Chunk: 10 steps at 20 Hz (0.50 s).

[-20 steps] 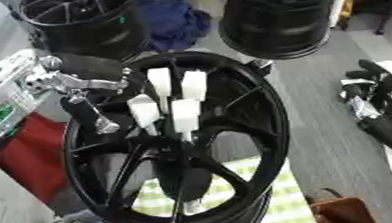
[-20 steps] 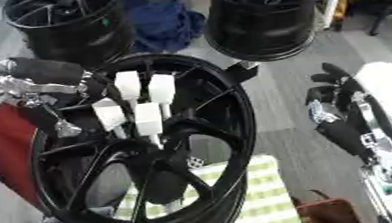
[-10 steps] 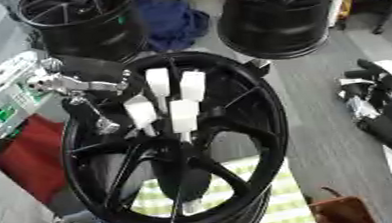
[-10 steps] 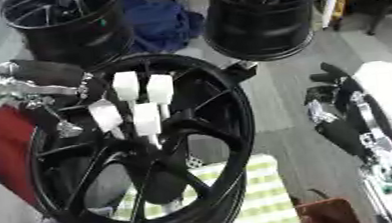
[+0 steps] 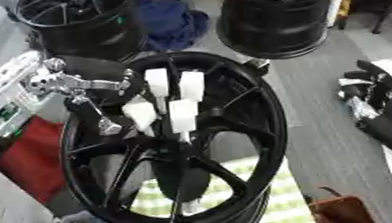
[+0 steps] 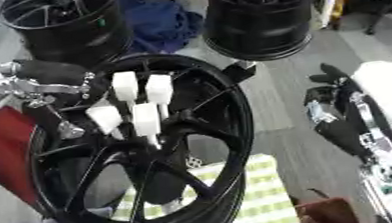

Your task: Pull the pin out of the wheel hub.

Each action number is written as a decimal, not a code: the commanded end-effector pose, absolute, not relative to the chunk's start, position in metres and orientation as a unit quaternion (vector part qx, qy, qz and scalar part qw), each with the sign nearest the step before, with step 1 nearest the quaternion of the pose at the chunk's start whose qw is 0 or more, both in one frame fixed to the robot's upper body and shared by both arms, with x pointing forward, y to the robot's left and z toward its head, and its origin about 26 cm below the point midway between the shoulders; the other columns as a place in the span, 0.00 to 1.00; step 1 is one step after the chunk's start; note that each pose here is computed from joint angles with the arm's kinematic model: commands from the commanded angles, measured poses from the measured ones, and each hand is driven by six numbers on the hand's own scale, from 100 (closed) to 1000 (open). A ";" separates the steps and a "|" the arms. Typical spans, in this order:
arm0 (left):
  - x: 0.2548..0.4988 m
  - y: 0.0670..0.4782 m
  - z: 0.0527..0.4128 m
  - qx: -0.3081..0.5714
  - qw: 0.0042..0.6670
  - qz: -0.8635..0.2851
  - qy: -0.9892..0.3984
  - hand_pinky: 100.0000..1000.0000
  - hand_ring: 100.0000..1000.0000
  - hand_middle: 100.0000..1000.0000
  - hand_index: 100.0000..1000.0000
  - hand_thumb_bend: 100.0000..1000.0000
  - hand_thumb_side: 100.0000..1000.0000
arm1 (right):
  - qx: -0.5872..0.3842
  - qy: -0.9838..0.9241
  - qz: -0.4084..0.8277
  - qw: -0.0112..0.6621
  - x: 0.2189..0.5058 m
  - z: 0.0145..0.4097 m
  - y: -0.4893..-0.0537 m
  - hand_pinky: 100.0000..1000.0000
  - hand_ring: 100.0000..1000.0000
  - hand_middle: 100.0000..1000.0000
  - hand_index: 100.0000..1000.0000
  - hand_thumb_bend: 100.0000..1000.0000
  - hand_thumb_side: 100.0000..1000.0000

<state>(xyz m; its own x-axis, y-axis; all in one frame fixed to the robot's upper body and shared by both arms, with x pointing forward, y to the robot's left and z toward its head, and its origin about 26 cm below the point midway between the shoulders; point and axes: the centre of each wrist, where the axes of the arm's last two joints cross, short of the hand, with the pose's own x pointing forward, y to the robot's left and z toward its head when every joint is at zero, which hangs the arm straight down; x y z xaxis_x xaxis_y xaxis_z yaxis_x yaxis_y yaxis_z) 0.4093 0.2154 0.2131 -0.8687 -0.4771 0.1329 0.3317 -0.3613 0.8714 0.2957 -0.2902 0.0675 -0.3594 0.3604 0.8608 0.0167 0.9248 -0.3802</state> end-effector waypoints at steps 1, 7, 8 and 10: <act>0.408 0.223 0.244 0.056 0.184 -0.858 -0.476 0.51 0.00 0.40 0.60 0.00 0.00 | -0.121 -0.814 0.159 0.545 0.298 0.074 -0.293 0.76 0.74 0.77 0.94 0.00 0.35; 0.397 0.239 0.283 0.080 0.203 -0.831 -0.512 0.51 0.00 0.38 0.57 0.00 0.00 | -0.125 -0.813 0.158 0.547 0.298 0.073 -0.294 0.76 0.74 0.77 0.94 0.00 0.35; 0.394 0.247 0.293 0.093 0.209 -0.824 -0.519 0.51 0.00 0.38 0.57 0.00 0.00 | -0.126 -0.812 0.158 0.547 0.297 0.073 -0.295 0.76 0.74 0.77 0.94 0.00 0.35; 0.388 0.262 0.308 0.113 0.220 -0.811 -0.530 0.51 0.00 0.38 0.57 0.00 0.00 | -0.128 -0.812 0.156 0.548 0.297 0.073 -0.296 0.76 0.74 0.77 0.94 0.00 0.36</act>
<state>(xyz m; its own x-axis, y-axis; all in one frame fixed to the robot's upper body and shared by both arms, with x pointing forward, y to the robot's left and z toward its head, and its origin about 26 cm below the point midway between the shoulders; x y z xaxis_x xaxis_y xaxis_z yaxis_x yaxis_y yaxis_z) 0.3948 0.2483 0.2819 -0.8455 -0.5169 0.1336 0.2994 -0.2519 0.9203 0.2957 -0.2912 0.0657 -0.3513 0.3621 0.8634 0.0207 0.9250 -0.3795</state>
